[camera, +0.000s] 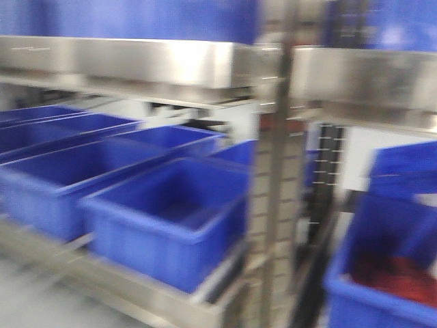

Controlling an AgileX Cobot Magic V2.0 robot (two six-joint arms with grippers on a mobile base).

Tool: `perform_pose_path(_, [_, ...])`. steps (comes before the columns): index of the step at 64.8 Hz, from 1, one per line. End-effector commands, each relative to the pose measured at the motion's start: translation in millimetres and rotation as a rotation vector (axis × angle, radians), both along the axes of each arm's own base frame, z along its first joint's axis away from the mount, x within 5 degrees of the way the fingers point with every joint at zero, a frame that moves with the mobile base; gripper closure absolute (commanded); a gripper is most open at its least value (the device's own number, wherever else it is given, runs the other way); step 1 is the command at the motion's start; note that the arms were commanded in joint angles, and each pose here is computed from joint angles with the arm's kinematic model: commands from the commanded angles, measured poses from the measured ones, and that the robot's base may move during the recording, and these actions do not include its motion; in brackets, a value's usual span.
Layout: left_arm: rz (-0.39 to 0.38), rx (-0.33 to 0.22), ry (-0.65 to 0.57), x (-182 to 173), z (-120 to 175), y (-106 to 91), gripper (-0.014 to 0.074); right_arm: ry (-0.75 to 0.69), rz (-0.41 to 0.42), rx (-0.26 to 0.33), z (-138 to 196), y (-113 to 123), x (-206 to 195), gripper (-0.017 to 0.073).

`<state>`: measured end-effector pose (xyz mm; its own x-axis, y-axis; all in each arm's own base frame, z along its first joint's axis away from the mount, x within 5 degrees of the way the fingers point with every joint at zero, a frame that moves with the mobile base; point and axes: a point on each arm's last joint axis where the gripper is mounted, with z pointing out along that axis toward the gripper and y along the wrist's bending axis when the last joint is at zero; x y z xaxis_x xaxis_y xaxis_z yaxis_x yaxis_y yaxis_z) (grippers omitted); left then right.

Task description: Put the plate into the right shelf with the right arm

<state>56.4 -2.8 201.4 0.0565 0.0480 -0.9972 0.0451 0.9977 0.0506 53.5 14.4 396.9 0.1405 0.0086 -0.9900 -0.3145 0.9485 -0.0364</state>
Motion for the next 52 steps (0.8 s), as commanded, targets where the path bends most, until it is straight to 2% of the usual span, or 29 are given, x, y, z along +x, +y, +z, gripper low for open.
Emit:
perform_pose_path(1, [0.016,-0.010,-0.084,-1.1,5.1,1.5,0.0640,-0.111,0.011,0.011,16.7,0.4,-3.5,0.0505])
perform_pose_path(52, [0.024,-0.009,-0.089,-1.3,6.5,2.0,0.0640,-0.111,0.011,0.011,16.7,0.4,-3.5,0.0505])
